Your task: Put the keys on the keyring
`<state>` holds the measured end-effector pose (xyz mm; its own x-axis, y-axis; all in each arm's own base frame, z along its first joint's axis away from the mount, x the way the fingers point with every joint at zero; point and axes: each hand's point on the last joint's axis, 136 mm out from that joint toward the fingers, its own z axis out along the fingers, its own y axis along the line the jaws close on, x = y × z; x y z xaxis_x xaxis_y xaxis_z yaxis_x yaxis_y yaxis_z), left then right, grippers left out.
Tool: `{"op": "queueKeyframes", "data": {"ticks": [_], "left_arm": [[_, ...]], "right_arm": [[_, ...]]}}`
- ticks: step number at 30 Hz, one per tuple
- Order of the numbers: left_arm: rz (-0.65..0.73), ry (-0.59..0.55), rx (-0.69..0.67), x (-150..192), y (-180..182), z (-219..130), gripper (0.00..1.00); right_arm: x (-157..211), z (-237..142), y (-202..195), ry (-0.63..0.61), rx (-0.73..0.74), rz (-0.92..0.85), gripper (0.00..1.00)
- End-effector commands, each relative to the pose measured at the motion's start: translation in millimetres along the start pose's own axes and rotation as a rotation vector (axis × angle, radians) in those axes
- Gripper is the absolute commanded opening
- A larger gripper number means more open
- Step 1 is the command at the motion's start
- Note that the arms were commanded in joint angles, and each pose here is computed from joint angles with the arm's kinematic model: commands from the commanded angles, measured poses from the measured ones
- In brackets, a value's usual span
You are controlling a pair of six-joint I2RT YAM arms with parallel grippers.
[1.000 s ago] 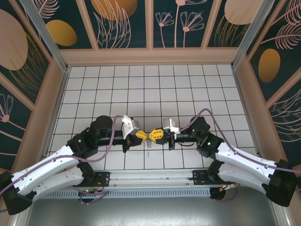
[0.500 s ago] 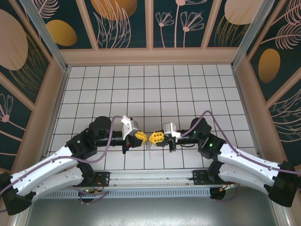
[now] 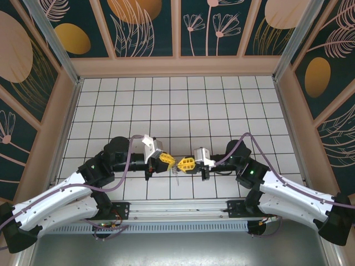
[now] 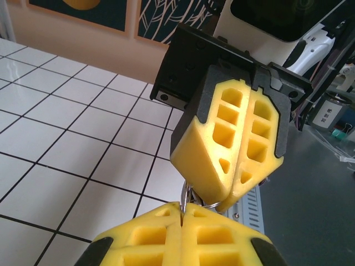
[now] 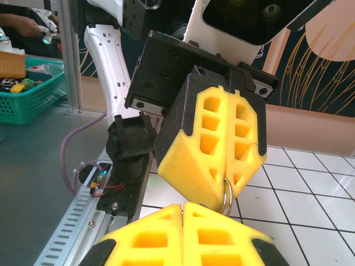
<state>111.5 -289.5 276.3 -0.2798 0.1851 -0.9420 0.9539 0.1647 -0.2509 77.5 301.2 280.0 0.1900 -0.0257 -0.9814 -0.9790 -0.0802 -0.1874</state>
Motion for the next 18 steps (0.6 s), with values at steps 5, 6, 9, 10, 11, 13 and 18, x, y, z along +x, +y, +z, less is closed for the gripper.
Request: {"op": "queueKeyframes", "data": {"ticks": [5, 6, 9, 10, 11, 13, 18], "left_arm": [[0.047, -0.113, -0.018, -29, -2, -8, 0.00], [0.050, -0.117, -0.019, -29, -3, -9, 0.00], [0.054, -0.119, -0.026, -28, -2, -10, 0.00], [0.057, -0.119, -0.027, -27, -1, -10, 0.00], [0.062, -0.122, -0.026, -27, -2, -10, 0.00], [0.068, -0.123, -0.028, -25, -1, -10, 0.00], [0.088, -0.116, -0.020, -19, -1, -8, 0.00]], "right_arm": [[-4, -2, 10, -0.018, -0.022, -0.009, 0.00], [-4, -3, 11, -0.021, -0.020, -0.004, 0.04], [-6, -7, 12, -0.036, -0.010, 0.011, 0.19], [-7, -9, 12, -0.042, -0.004, 0.016, 0.23], [-10, -11, 13, -0.051, 0.002, 0.017, 0.25], [-14, -15, 12, -0.069, 0.018, 0.021, 0.29], [-30, -22, -3, -0.106, 0.120, 0.025, 0.30]]}}
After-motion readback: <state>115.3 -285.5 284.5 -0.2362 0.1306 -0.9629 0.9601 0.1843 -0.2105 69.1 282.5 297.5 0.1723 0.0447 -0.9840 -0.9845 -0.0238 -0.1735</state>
